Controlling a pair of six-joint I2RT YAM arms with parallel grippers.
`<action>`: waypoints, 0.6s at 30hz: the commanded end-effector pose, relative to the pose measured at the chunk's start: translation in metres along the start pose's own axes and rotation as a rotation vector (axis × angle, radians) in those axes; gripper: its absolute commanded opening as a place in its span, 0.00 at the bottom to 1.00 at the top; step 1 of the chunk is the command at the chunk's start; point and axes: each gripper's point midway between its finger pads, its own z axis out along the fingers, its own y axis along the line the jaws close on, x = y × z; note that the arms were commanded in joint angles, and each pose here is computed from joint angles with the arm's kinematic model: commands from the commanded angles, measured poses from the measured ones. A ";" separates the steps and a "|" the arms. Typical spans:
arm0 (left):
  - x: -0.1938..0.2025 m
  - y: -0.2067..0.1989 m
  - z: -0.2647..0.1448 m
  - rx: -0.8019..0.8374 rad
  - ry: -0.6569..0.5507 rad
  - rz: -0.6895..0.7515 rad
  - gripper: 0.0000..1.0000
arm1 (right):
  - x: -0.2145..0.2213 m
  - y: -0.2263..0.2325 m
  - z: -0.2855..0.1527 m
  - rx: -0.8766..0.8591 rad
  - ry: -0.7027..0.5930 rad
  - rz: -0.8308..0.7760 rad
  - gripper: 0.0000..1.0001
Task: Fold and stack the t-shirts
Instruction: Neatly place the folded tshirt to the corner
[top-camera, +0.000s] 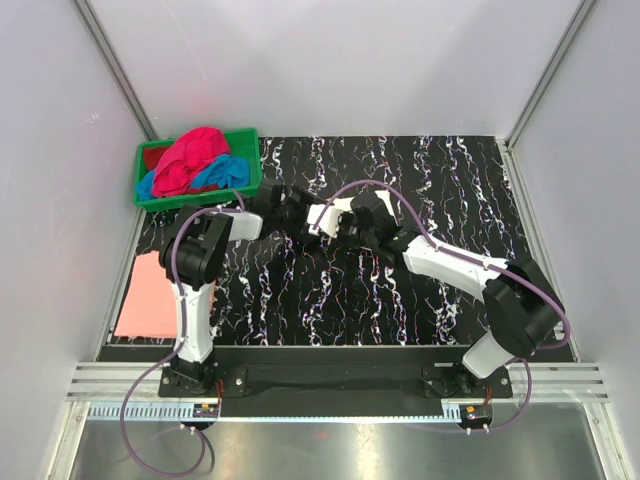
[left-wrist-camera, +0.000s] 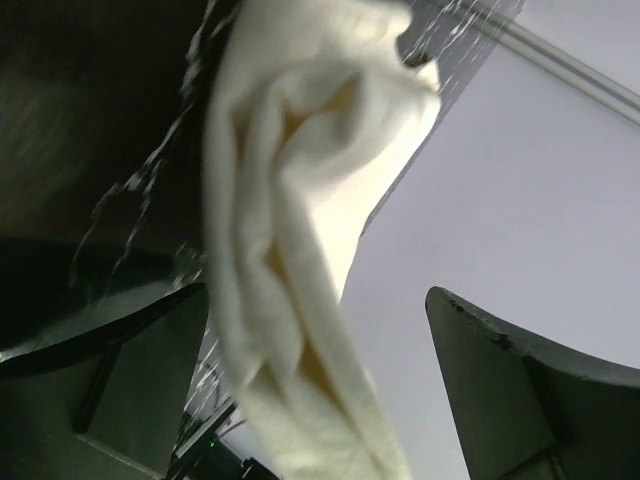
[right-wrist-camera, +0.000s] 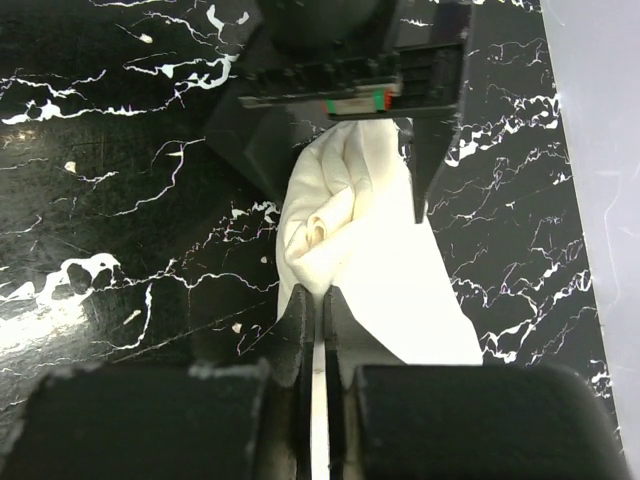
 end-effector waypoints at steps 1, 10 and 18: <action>-0.015 -0.015 0.014 0.035 -0.033 0.003 0.93 | -0.043 -0.033 -0.016 0.084 -0.131 0.003 0.00; -0.029 -0.026 0.018 0.057 -0.052 0.096 0.09 | -0.046 -0.033 -0.031 0.090 -0.143 0.064 0.15; -0.021 -0.068 -0.047 0.029 -0.230 0.359 0.00 | -0.018 -0.035 -0.082 0.198 0.041 0.382 1.00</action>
